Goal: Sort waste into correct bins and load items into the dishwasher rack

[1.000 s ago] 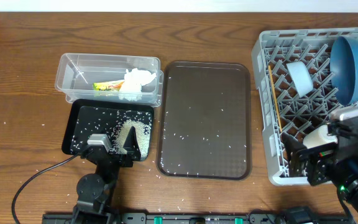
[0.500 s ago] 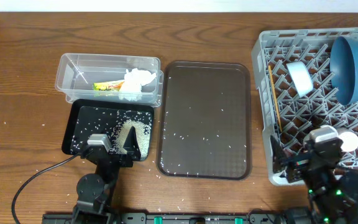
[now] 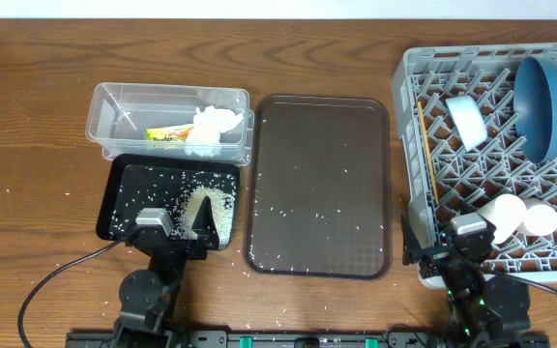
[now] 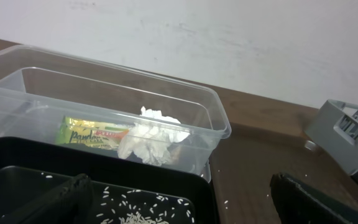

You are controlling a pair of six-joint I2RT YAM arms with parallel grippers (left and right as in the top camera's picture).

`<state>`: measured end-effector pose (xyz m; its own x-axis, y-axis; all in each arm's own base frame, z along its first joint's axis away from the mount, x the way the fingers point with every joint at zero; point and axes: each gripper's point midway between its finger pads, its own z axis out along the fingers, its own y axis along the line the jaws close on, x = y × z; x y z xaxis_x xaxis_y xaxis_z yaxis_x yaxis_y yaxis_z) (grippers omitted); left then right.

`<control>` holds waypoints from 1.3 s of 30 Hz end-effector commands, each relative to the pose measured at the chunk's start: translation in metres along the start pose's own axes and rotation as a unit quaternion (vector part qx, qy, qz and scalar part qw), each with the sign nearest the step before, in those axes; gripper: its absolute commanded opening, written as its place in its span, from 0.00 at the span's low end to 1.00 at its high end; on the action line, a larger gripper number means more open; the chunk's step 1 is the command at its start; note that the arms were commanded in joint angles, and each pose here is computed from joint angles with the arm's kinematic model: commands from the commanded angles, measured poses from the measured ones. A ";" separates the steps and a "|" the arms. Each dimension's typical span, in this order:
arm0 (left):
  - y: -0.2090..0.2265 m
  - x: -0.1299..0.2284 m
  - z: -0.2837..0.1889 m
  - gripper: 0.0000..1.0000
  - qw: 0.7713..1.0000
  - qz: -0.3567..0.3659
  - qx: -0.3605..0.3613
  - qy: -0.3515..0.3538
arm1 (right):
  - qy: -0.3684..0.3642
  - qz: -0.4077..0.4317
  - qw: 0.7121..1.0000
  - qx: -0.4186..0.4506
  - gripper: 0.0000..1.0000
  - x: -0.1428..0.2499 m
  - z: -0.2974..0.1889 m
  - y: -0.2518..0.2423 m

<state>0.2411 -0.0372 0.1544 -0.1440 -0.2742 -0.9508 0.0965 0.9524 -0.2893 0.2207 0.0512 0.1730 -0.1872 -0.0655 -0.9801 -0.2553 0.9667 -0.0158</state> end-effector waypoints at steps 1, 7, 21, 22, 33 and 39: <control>0.008 0.016 0.002 0.94 1.000 0.002 -0.015 0.019 | -0.004 0.000 1.000 0.001 0.99 0.011 0.008 -0.001; 0.008 0.016 0.002 0.94 1.000 0.002 -0.015 0.019 | -0.054 -0.006 0.999 -0.004 0.99 0.010 0.019 0.000; 0.008 0.016 0.002 0.94 1.000 0.002 -0.015 0.019 | -0.068 -0.008 0.998 -0.004 0.99 0.009 0.022 0.000; 0.008 0.016 0.002 0.94 1.000 0.002 -0.015 0.019 | -0.068 -0.008 0.998 -0.004 0.99 0.009 0.022 0.000; 0.008 0.016 0.002 0.94 1.000 0.002 -0.015 0.019 | -0.068 -0.008 0.998 -0.004 0.99 0.009 0.022 0.000; 0.008 0.016 0.002 0.94 1.000 0.002 -0.015 0.019 | -0.068 -0.008 0.998 -0.004 0.99 0.009 0.022 0.000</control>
<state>0.2411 -0.0372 0.1544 -0.1440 -0.2742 -0.9508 0.0965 0.9524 -0.2893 0.2397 0.0561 0.1603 -0.0545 -0.0455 -0.9975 -0.2640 0.9641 -0.0296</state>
